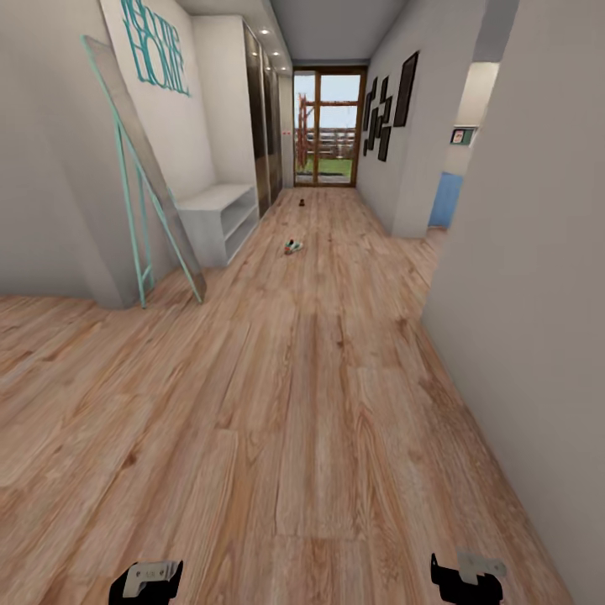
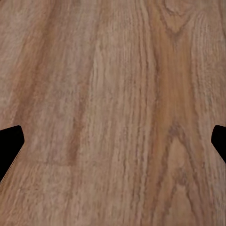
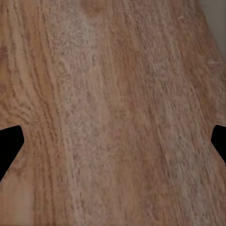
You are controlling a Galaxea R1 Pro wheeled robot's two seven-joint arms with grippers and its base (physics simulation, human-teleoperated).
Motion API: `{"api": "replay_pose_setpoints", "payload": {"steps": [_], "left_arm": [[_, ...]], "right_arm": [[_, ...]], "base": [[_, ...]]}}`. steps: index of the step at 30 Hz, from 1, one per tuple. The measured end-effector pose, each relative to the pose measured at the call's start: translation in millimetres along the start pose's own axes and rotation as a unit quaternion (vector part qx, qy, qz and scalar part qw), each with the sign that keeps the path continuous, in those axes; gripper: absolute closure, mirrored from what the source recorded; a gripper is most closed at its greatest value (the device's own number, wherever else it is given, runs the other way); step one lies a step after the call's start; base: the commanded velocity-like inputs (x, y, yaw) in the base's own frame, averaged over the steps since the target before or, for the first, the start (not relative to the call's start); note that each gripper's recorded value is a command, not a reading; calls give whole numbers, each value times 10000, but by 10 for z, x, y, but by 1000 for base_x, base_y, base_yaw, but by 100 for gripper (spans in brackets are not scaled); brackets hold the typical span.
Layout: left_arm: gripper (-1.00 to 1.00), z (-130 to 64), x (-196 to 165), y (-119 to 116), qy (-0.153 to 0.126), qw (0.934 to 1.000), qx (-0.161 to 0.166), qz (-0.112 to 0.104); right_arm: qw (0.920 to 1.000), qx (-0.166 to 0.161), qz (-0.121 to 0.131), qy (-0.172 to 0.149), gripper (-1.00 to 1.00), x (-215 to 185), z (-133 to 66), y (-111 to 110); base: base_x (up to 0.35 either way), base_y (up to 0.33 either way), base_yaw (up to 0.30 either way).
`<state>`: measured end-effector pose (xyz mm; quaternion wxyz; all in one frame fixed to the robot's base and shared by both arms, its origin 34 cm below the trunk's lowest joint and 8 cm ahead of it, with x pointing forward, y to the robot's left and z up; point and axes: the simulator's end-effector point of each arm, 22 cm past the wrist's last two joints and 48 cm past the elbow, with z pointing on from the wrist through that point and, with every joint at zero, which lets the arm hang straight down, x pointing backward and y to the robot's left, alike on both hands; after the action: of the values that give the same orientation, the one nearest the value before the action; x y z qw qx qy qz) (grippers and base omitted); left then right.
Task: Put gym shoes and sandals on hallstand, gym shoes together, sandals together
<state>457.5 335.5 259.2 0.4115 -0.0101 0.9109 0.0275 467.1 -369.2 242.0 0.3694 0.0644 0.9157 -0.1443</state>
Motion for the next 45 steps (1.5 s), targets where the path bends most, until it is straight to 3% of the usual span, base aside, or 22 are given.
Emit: {"api": "replay_pose_setpoints", "payload": {"steps": [45], "left_arm": [[-100,-1,6,-3,6,10000,2,-3]], "right_arm": [[10000,5,-15,9,-100,8,-3,0]], "base": [[339,0,-1]]}}
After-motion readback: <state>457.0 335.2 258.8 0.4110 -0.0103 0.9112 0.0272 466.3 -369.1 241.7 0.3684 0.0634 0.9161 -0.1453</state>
